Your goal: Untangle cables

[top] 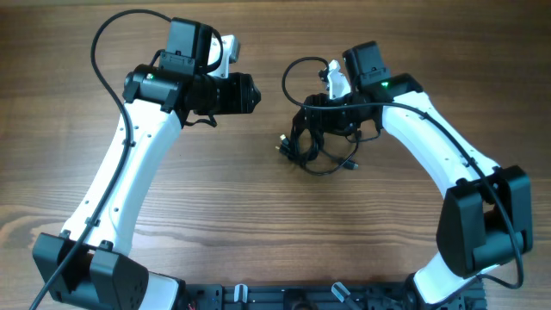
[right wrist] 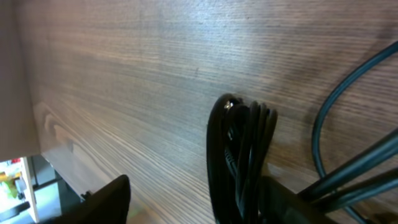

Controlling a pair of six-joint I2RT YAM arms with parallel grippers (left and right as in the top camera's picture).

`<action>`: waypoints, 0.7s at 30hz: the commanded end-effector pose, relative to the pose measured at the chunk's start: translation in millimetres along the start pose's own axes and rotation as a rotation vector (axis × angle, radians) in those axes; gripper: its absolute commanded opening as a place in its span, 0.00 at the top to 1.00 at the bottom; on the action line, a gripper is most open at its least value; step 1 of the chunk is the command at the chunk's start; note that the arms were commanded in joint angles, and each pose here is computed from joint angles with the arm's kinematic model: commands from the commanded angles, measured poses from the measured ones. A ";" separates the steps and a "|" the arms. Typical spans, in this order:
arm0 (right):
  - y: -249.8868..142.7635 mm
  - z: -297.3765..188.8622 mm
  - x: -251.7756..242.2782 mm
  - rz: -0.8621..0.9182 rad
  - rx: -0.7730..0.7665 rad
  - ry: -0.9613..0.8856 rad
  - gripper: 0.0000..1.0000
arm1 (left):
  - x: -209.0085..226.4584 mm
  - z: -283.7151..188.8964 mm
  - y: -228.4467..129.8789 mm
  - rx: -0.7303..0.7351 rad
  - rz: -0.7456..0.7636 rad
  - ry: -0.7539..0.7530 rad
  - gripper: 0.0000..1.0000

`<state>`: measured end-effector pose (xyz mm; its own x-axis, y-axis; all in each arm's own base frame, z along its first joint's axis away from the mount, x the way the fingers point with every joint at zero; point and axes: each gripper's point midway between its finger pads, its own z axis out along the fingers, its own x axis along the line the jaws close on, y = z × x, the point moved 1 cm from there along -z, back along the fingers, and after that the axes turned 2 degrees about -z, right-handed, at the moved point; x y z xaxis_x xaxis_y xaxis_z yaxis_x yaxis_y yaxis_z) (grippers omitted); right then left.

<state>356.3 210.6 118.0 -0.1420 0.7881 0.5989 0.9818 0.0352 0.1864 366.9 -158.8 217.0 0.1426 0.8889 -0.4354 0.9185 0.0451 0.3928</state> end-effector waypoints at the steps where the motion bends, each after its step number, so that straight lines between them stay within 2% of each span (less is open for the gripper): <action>1: 8.7 -6.1 -22.4 0.073 -0.026 -0.038 0.31 | 5.1 6.0 -5.4 0.026 -0.019 0.018 0.43; 7: 40.4 -68.5 -54.0 0.141 -0.157 -0.051 0.30 | -7.5 10.1 -18.4 0.069 0.007 0.010 0.46; 12: 51.0 -117.8 -83.8 0.195 -0.264 -0.069 0.27 | -54.6 32.7 -37.6 0.110 0.131 -0.049 0.46; 17: 46.1 -129.9 -102.7 0.179 -0.265 -0.089 0.27 | -72.0 76.4 -71.7 0.233 0.201 -0.022 0.52; 21: 43.5 -129.2 -103.1 0.125 -0.251 -0.099 0.25 | -80.0 91.8 -86.8 0.286 0.217 -0.031 0.53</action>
<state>395.1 49.4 150.6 0.0941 0.8178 0.5678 0.9317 -0.2733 0.2393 314.7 -270.0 152.1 0.3491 0.8487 -0.3973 0.9299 -0.2615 0.2585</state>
